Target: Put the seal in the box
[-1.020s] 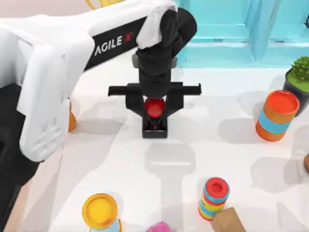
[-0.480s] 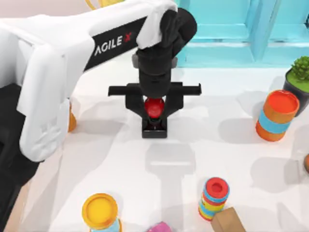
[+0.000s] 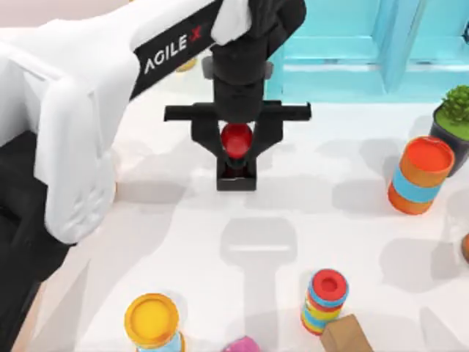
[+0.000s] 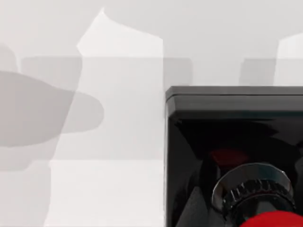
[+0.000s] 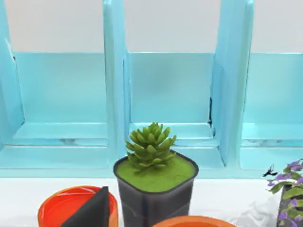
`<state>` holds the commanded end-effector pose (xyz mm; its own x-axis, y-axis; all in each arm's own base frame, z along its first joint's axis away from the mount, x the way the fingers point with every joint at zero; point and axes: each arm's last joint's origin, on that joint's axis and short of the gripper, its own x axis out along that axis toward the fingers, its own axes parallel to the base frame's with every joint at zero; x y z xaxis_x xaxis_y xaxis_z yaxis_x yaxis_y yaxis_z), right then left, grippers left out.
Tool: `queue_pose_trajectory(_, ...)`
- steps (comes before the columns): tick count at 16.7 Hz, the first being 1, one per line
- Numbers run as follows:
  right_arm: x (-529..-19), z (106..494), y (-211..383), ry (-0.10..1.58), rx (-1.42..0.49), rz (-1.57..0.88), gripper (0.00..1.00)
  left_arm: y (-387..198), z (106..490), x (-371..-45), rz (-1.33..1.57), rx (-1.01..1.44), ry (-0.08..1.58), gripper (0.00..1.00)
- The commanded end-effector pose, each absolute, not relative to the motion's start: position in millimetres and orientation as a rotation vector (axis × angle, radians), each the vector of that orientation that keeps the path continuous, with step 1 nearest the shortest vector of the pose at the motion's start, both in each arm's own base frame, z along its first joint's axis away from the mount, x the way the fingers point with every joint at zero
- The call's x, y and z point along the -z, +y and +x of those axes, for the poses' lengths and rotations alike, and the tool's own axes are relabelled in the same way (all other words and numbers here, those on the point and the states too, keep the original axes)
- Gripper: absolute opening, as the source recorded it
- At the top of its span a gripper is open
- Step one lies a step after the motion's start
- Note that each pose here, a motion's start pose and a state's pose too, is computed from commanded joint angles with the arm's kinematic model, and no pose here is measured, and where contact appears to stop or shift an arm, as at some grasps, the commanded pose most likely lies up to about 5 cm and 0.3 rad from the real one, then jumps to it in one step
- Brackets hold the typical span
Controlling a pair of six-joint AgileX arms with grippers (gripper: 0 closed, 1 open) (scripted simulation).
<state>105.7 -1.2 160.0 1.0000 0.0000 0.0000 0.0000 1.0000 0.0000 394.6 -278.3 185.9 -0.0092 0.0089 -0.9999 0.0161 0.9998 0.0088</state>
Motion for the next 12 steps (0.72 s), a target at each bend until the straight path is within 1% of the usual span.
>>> queue_pose_trajectory(3,-160.0,105.7,-1.2,0.000,0.000,0.000,1.00,-278.3,394.5,-222.4,0.009,0.018,1.561,0.00)
queue_pose_trajectory(5,-160.0,105.7,-1.2,0.000,0.000,0.000,1.00,-276.0,391.2,-238.6,0.012,0.017,1.565,0.00)
queue_pose_trajectory(7,-160.0,105.7,-1.2,0.000,0.000,0.000,1.00,-274.2,388.6,-247.0,0.016,0.016,1.571,0.00)
queue_pose_trajectory(12,-160.0,105.7,-1.2,0.000,0.000,0.000,1.00,-272.8,388.3,-250.0,0.014,0.017,1.568,0.00)
